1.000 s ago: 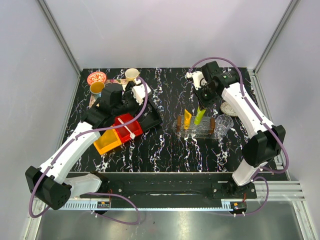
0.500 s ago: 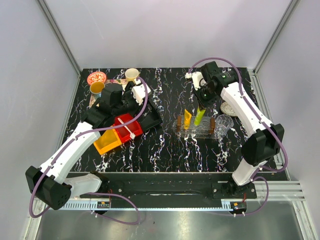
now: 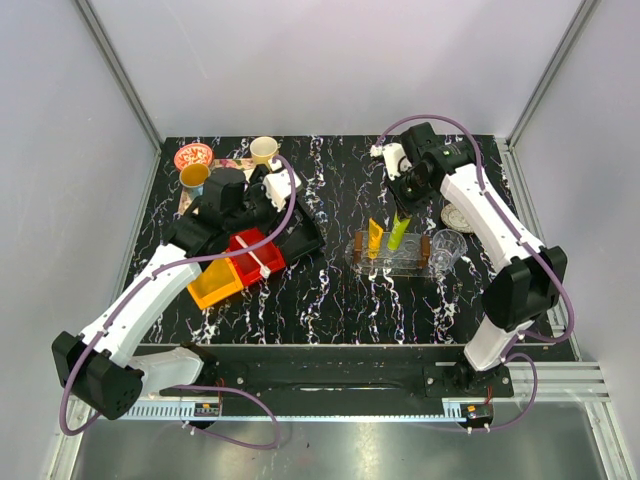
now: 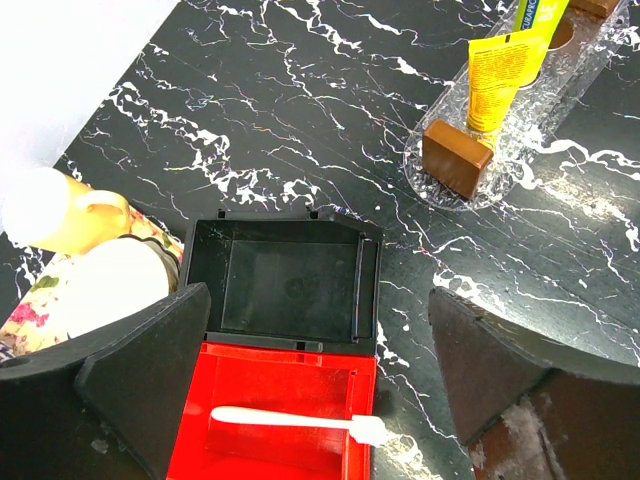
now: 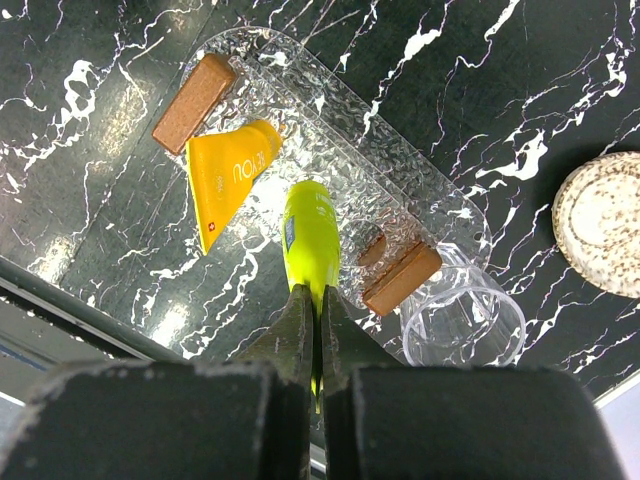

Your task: Prepare toiletry sets of a toothbrush and toothpaste on the tray

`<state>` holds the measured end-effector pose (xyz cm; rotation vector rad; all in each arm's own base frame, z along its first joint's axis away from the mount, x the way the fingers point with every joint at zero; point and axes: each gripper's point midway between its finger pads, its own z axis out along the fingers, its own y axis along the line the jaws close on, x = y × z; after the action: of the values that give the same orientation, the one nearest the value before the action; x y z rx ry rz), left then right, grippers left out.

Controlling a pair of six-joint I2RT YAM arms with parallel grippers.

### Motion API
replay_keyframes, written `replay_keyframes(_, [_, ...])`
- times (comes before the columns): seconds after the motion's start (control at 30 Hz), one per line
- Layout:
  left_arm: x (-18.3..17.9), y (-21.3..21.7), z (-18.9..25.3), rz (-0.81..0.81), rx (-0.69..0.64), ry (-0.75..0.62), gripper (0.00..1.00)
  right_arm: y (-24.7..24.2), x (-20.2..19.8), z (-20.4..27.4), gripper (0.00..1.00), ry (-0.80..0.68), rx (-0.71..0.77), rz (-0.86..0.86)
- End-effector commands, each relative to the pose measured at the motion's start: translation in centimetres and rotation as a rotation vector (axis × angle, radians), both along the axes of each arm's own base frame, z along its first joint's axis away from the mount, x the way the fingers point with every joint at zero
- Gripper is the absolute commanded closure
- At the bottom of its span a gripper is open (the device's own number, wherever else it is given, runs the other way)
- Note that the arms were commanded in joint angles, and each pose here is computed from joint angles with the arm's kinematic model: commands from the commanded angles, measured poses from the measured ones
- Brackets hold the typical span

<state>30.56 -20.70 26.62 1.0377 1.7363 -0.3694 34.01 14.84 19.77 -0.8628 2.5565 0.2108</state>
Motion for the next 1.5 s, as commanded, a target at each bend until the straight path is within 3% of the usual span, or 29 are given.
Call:
replay_keyframes(0.0, [0.4,0.2,1.6,0.010,-0.026,-0.061,0.05,0.5,0.9,0.3,1.00,-0.030,0.025,0.019])
replay_keyframes(1.47, [0.5,0.3,0.3,0.010,-0.019,-0.040,0.05,-0.1,1.3,-3.9,1.00,0.004,-0.033,0.017])
